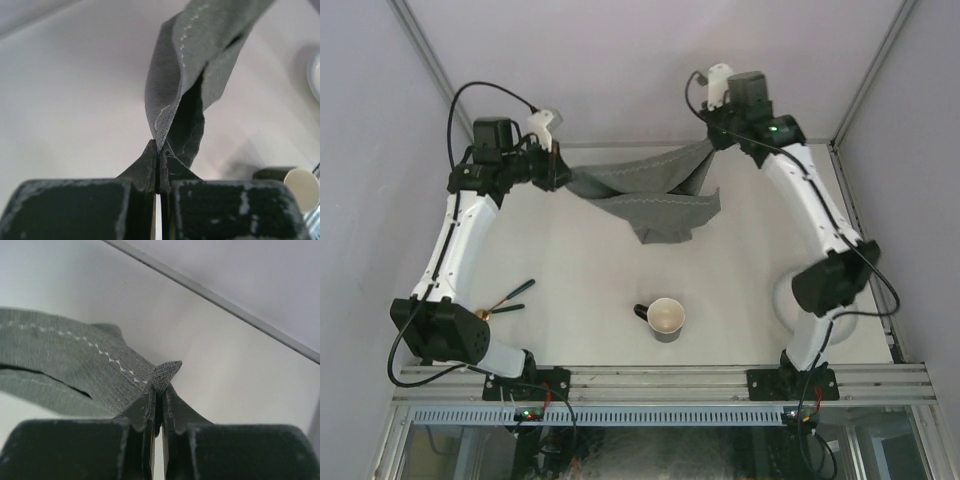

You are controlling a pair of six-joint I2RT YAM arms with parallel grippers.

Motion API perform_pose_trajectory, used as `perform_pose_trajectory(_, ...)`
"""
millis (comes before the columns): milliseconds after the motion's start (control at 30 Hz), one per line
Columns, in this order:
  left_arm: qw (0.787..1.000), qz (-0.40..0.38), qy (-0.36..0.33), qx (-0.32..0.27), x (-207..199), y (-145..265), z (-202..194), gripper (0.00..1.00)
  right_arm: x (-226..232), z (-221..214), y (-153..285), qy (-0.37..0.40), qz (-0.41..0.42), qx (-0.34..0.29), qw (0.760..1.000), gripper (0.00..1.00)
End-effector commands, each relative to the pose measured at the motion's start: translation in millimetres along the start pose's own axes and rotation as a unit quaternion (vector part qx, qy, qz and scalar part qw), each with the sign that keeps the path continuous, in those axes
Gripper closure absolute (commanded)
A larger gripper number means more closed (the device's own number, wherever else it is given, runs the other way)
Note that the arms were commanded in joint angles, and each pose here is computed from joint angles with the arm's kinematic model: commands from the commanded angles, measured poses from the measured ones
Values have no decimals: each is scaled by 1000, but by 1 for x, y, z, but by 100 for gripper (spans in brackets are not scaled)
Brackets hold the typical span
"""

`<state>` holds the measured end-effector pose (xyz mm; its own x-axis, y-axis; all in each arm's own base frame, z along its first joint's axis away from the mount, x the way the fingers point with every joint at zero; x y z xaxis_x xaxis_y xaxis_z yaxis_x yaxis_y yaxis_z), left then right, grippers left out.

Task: Set the dinner table for one person
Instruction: Flatten out the napkin at the center of the board.

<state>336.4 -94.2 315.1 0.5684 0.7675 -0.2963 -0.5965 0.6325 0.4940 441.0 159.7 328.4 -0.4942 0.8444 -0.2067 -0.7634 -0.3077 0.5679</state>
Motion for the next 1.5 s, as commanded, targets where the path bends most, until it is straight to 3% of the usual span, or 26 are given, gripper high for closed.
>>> perform_pose_trajectory(0, 997, 15, -16, -70, -7, 18, 51, 100, -19, -4, 70, 6, -40, -21, 999, 100)
perform_pose_trajectory(300, 987, 56, -47, -144, -23, 64, 85, 100, -35, -11, 186, 16, -92, -106, 990, 100)
perform_pose_trajectory(500, 972, 71, -86, -205, -51, 122, 109, 100, -44, -1, 258, 17, -110, -186, 976, 100)
perform_pose_trajectory(833, 944, 101, -153, -274, -104, 202, 101, 100, -30, -1, 342, 31, -112, -276, 954, 100)
perform_pose_trajectory(1033, 951, 113, -151, -247, -92, 190, 90, 100, -36, -4, 311, 11, -84, -255, 963, 100)
perform_pose_trajectory(1467, 978, 108, -103, -148, 14, 63, 108, 100, -105, -6, 134, -25, -63, -154, 986, 100)
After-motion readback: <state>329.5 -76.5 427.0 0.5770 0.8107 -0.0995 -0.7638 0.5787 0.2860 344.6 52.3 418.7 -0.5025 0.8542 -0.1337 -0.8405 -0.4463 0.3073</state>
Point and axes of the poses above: each gripper's point midway between its finger pads, its own y axis back along the fingers, its own x axis along the line the jaws close on, z = x × y, the point moved 6 cm from there along y, back along the fingers, and after that the axes turned 5 degrees about y, right-handed, at the moved point
